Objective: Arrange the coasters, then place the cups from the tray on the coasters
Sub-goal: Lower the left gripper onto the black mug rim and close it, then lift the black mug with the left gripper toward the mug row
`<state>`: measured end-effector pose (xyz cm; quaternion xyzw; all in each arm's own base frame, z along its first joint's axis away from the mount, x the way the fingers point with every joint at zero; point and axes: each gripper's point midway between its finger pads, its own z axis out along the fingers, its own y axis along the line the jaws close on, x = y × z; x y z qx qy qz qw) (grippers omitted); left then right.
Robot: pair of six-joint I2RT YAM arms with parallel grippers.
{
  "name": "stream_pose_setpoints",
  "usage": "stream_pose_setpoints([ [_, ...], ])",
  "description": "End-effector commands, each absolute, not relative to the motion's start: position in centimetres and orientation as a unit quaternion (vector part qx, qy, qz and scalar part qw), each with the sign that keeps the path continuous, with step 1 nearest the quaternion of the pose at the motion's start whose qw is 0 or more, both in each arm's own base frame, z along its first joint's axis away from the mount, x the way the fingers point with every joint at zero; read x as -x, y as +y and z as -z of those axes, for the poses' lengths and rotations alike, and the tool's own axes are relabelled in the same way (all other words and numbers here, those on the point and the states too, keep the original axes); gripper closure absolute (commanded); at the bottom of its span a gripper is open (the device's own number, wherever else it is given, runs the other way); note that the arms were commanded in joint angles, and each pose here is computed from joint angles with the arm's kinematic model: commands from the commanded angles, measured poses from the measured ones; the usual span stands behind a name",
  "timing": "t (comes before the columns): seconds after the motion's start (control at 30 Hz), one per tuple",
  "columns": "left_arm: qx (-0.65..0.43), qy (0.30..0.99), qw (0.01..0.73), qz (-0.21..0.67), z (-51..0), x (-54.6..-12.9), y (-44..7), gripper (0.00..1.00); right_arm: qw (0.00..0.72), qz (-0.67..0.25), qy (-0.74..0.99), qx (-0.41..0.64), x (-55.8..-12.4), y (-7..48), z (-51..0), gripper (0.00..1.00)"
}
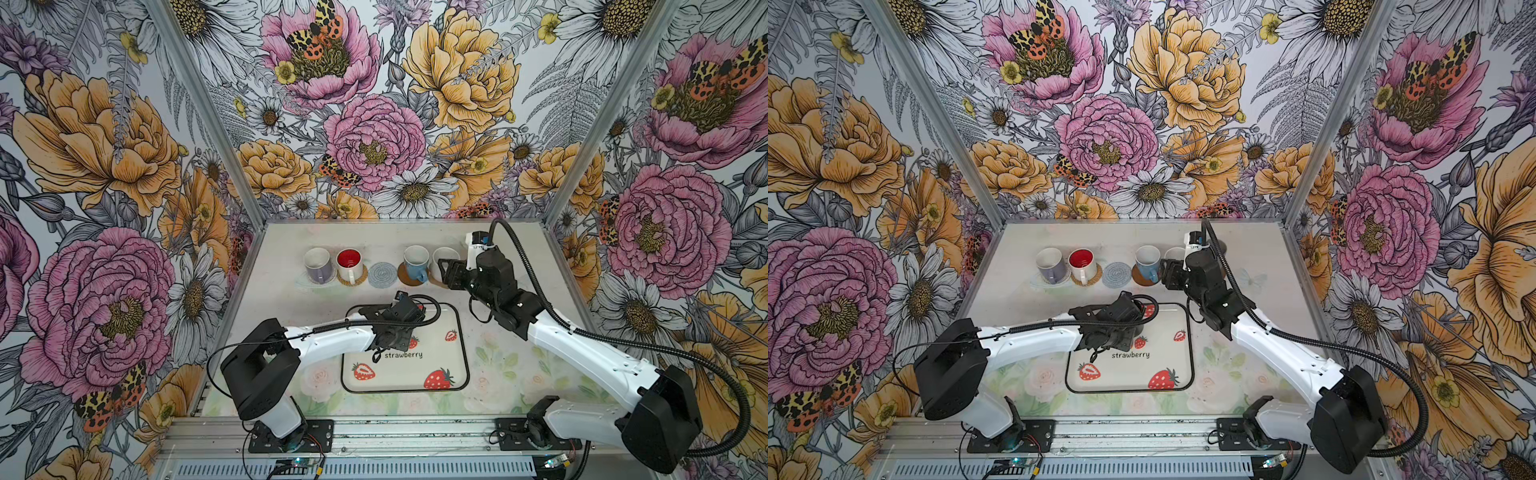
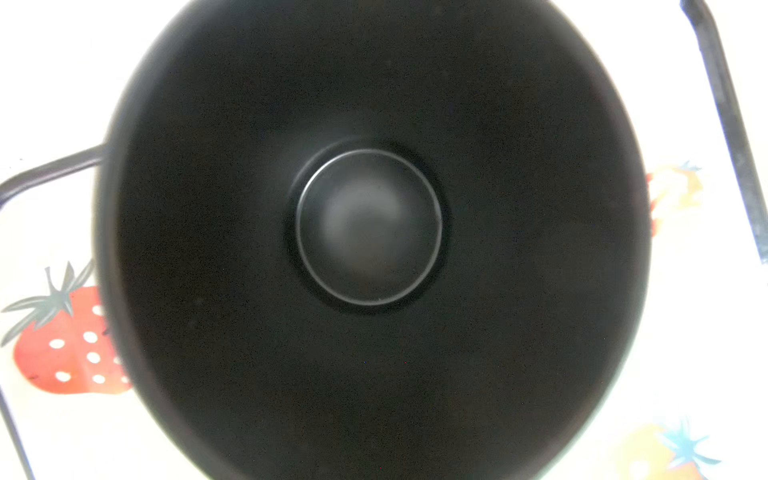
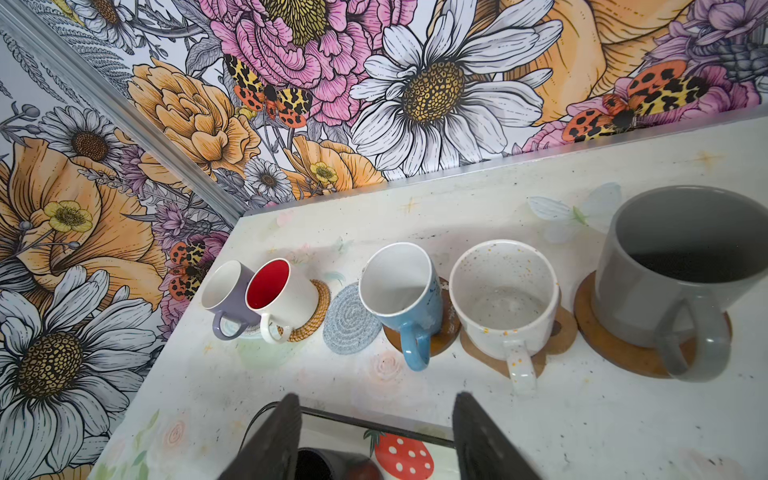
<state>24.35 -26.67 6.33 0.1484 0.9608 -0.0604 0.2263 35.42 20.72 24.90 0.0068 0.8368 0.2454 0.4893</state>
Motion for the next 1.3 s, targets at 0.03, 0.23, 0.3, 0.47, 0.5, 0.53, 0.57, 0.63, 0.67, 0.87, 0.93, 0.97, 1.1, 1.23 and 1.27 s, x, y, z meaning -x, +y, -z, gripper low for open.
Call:
stream_pose_setpoints([
  [0.03, -0.149, 0.961, 0.225, 0.067, -6.1, -24.4, -26.7, 0.95, 0.507, -0.261, 0.822, -0.015, -36.1, 20.9, -26.9, 0.40],
  [0.23, -0.146, 0.958, 0.235, 0.076, -7.0, -24.3, -26.6, 1.00, 0.505, -0.260, 0.823, -0.015, -36.1, 20.9, -26.7, 0.40],
  [0.3, -0.145, 0.957, 0.239, 0.081, -7.4, -24.2, -26.6, 1.00, 0.505, -0.262, 0.822, -0.014, -36.1, 20.9, -26.8, 0.40],
  [0.47, -0.145, 0.953, 0.249, 0.093, -8.6, -24.1, -26.7, 1.00, 0.505, -0.261, 0.823, -0.014, -36.1, 20.9, -26.7, 0.40],
  [0.5, -0.145, 0.952, 0.251, 0.094, -8.8, -24.0, -26.7, 1.00, 0.506, -0.262, 0.822, -0.015, -36.1, 20.9, -26.8, 0.40],
  [0.53, -0.145, 0.952, 0.253, 0.097, -9.0, -24.0, -26.6, 1.00, 0.505, -0.262, 0.822, -0.015, -36.1, 20.9, -26.8, 0.40],
  [0.57, -0.144, 0.951, 0.256, 0.099, -9.2, -24.0, -26.6, 1.00, 0.505, -0.262, 0.822, -0.015, -36.0, 20.9, -26.8, 0.40],
  [0.63, -0.146, 0.949, 0.262, 0.102, -9.6, -23.9, -26.6, 1.00, 0.506, -0.262, 0.822, -0.015, -36.0, 20.9, -26.8, 0.40],
  [0.67, -0.145, 0.948, 0.264, 0.099, -9.6, -24.0, -26.4, 1.00, 0.505, -0.262, 0.822, -0.015, -36.1, 20.9, -26.8, 0.40],
  [0.87, -0.142, 0.946, 0.273, 0.099, -10.2, -24.1, -25.9, 1.00, 0.505, -0.262, 0.822, -0.014, -36.0, 20.9, -26.8, 0.40],
  [0.93, -0.140, 0.946, 0.277, 0.098, -10.4, -24.2, -25.8, 1.00, 0.505, -0.263, 0.822, -0.013, -36.0, 20.9, -26.8, 0.40],
  [0.97, -0.140, 0.945, 0.279, 0.099, -10.5, -24.3, -25.7, 1.00, 0.505, -0.263, 0.822, -0.014, -36.0, 20.9, -26.8, 0.40],
  [1.1, -0.138, 0.942, 0.289, 0.100, -11.3, -24.9, -25.6, 1.00, 0.505, -0.262, 0.822, -0.013, -36.0, 20.9, -26.7, 0.40],
  [1.23, -0.126, 0.940, 0.302, 0.101, -12.2, -25.9, -25.1, 1.00, 0.505, -0.262, 0.822, -0.012, -36.0, 20.9, -26.8, 0.40],
  [1.27, -0.123, 0.939, 0.305, 0.100, -12.5, -26.2, -24.9, 1.00, 0.505, -0.262, 0.823, -0.012, -36.0, 20.9, -26.7, 0.40],
])
